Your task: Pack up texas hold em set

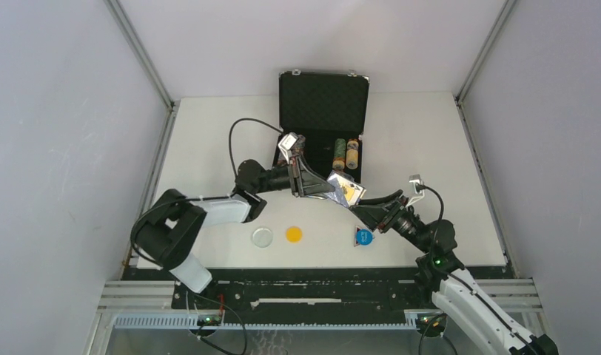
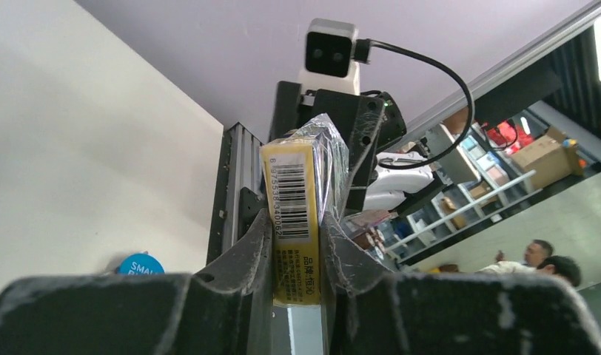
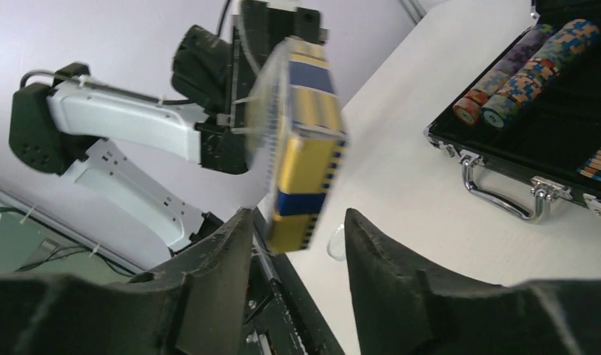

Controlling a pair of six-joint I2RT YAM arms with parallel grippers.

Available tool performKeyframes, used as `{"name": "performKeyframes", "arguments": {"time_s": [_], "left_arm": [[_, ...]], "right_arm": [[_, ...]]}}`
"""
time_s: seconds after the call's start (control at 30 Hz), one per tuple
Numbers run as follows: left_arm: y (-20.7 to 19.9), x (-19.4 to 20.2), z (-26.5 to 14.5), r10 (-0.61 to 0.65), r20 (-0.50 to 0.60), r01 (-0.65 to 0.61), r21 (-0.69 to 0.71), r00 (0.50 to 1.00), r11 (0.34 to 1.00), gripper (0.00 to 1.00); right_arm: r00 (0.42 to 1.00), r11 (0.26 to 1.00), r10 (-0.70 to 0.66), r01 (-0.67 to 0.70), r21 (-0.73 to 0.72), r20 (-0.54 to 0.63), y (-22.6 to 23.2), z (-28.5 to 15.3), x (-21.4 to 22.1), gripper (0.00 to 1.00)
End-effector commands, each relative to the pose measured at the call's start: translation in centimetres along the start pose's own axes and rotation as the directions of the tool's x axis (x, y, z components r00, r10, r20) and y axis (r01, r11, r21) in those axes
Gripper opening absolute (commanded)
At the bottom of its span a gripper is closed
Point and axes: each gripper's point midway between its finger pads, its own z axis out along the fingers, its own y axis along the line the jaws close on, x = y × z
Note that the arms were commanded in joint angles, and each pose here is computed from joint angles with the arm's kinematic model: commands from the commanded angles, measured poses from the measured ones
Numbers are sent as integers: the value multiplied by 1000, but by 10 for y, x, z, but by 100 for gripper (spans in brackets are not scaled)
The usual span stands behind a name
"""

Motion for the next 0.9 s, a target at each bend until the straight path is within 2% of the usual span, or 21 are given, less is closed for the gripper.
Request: {"name": "performKeyframes", "arguments": {"time_s": [0.0,0.1,0.23,0.3,0.37,0.43,0.47,0.57,0.63,0.77,0.83,0.87], "left_arm": [[-16,-12,5,13,53,-18,112,998,994,0],[-13,-9,4,16,47,-21,107,999,994,0],[-11,-6,3,13,42,-17,101,999,995,0],[-10,-6,3,14,39,-17,102,999,995,0],[-9,-5,3,12,38,-16,100,999,995,0],[-7,-4,3,9,32,-12,98,999,995,0],[-6,-3,3,8,28,-10,97,1000,995,0],[-2,1,3,0,19,-1,91,1000,996,0],[0,3,3,1,17,-2,88,1000,996,0],[3,8,4,-1,0,1,88,1000,996,0],[2,11,5,3,-11,-2,93,1000,996,0],[3,13,5,3,-16,-2,95,1000,996,0]], "right_arm": [[1000,995,-18,18,-96,2,21,1,-6,52],[999,993,-30,31,-111,10,24,1,-7,43],[998,993,-58,60,-105,17,24,1,-12,13],[998,991,-64,65,-115,12,27,1,-14,2],[998,991,-63,64,-118,20,28,1,-16,2],[998,993,-58,61,-105,25,25,2,-17,24],[998,993,-59,62,-100,28,24,2,-18,30],[998,994,-57,60,-90,31,20,4,-19,41],[998,994,-54,57,-90,37,20,5,-20,40],[997,995,-51,55,-85,50,20,7,-24,21],[997,995,-53,56,-77,50,18,8,-25,7],[997,996,-53,57,-76,49,18,9,-25,3]]}}
